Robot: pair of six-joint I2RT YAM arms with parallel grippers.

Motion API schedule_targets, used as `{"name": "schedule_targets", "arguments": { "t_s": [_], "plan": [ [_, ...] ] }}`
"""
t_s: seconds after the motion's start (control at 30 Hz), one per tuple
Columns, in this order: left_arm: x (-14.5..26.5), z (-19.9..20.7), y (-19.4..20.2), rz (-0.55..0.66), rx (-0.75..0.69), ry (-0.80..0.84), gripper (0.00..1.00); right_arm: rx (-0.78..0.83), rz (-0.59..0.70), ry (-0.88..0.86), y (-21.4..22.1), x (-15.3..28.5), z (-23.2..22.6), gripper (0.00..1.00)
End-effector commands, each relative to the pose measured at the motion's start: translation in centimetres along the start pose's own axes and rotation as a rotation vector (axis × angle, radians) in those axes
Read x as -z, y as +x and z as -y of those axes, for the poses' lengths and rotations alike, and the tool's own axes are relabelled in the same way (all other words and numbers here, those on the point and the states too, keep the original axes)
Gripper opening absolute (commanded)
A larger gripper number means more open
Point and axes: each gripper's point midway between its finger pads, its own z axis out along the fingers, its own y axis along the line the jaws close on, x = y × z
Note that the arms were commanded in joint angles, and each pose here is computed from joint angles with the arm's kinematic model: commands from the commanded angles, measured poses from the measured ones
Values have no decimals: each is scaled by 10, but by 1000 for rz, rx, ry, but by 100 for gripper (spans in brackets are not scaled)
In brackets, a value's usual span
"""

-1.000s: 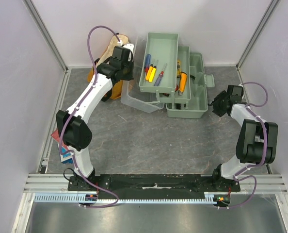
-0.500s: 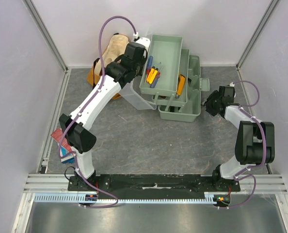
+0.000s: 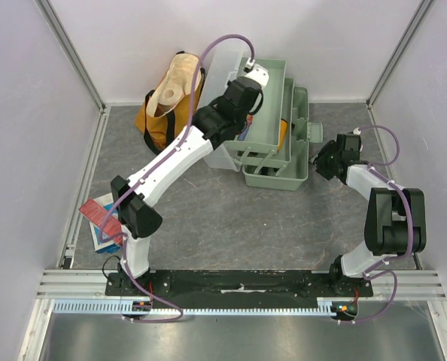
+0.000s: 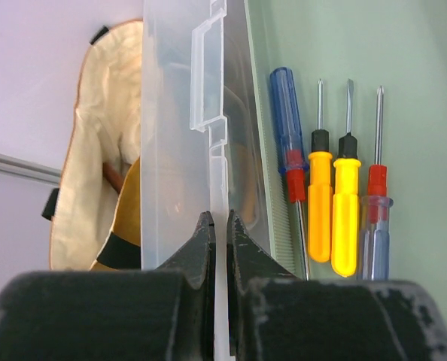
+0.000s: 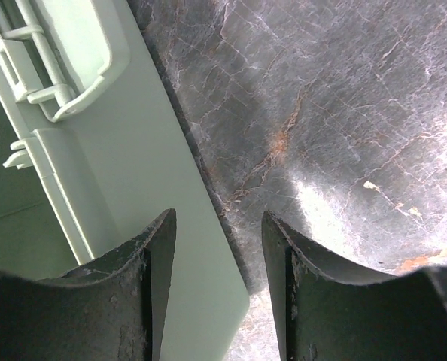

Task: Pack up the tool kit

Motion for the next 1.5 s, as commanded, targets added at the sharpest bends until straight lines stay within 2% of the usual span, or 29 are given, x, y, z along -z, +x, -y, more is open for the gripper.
{"name": "schedule_targets", "arguments": {
  "t_s": [0.0, 0.7, 0.87, 1.03, 1.13, 1.3, 1.47],
  "plan": [
    [29, -11, -57, 160, -41, -121, 2, 7, -32, 17, 15, -9, 3, 56],
    [45, 76, -82, 244, -249, -227, 3, 16, -63, 47, 18, -17, 7, 54],
    [51, 89, -76, 229, -253, -242, 13, 20, -59, 55, 20, -14, 11, 54],
    [60, 109, -74, 242, -265, -210, 32, 20, -60, 61, 23, -13, 14, 54],
    [64, 120, -69, 239, -261, -172, 39, 17, -66, 60, 24, -14, 14, 54],
    [69, 142, -61, 238, -218, -38, 49, 18, -61, 61, 22, -14, 14, 54],
    [82, 171, -56, 223, -134, 206, 56, 9, -54, 71, 19, -15, 17, 54]
  ]
}}
